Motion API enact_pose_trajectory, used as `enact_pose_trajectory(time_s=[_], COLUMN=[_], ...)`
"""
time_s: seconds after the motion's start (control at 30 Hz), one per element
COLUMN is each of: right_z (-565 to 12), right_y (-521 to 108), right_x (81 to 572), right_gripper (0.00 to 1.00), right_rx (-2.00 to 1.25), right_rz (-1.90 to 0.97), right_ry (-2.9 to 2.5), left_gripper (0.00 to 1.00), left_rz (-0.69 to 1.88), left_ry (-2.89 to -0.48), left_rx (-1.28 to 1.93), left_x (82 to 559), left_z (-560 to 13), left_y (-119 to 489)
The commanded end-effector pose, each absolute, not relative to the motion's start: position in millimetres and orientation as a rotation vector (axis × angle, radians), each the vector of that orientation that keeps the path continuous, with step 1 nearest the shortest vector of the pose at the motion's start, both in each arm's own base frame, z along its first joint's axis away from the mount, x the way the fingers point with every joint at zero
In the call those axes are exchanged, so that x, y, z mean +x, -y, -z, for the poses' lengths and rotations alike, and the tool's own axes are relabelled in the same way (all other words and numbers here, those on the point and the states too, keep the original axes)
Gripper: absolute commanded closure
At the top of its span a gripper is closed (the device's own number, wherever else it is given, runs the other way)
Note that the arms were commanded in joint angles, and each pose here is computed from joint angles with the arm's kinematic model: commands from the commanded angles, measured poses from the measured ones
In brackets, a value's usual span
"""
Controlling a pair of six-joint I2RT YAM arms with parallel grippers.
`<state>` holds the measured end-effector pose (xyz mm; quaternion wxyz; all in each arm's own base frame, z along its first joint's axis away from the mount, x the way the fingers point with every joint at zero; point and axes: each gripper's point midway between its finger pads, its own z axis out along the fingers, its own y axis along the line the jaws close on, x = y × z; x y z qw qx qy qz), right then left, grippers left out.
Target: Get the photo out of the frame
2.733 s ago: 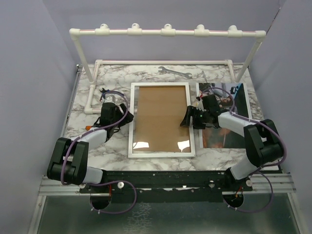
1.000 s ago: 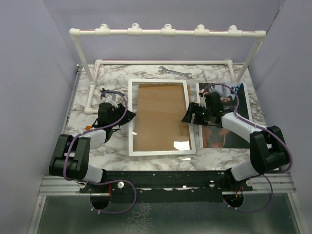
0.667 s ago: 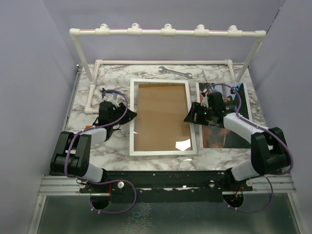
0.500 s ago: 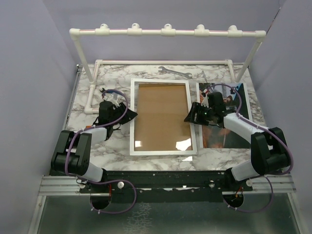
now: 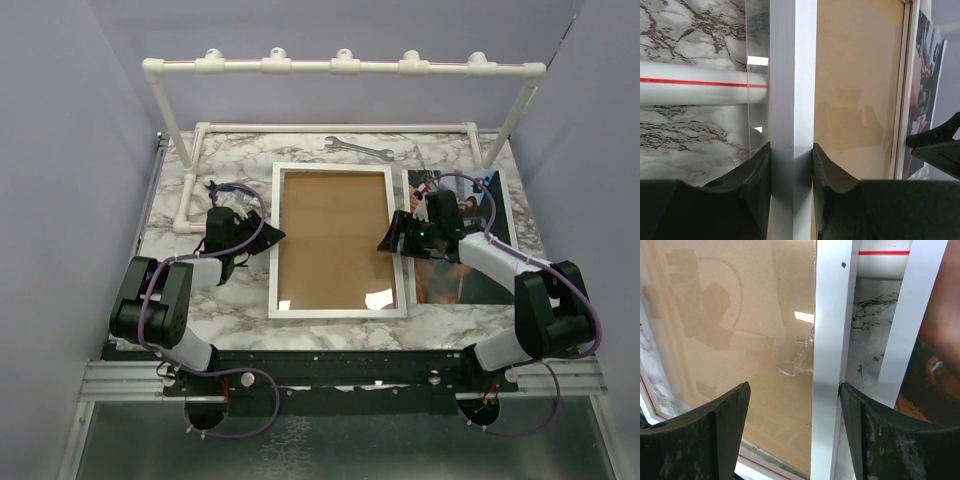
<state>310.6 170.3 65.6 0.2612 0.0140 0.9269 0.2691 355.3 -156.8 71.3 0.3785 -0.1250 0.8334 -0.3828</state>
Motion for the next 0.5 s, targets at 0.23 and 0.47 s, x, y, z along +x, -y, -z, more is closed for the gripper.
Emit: enact_pose_trajectory(time_s=[0.23, 0.47], right_z=[-63.6, -62.8], right_y=[-163.4, -163.9], right_x=[310.9, 312.9], right_gripper=[0.23, 0.22], right_rx=[0.033, 0.029], right_rz=[-0.671, -0.67], right_ry=[-2.517, -2.52], left_gripper=[0.8, 0.79], left_rz=[1.041, 1.051], left_ry=[-2.084, -2.083], left_rx=[-0.286, -0.282], left_x=[370.7, 378.8], left_z=[-77.1, -75.5], left_y=[167.4, 170.2])
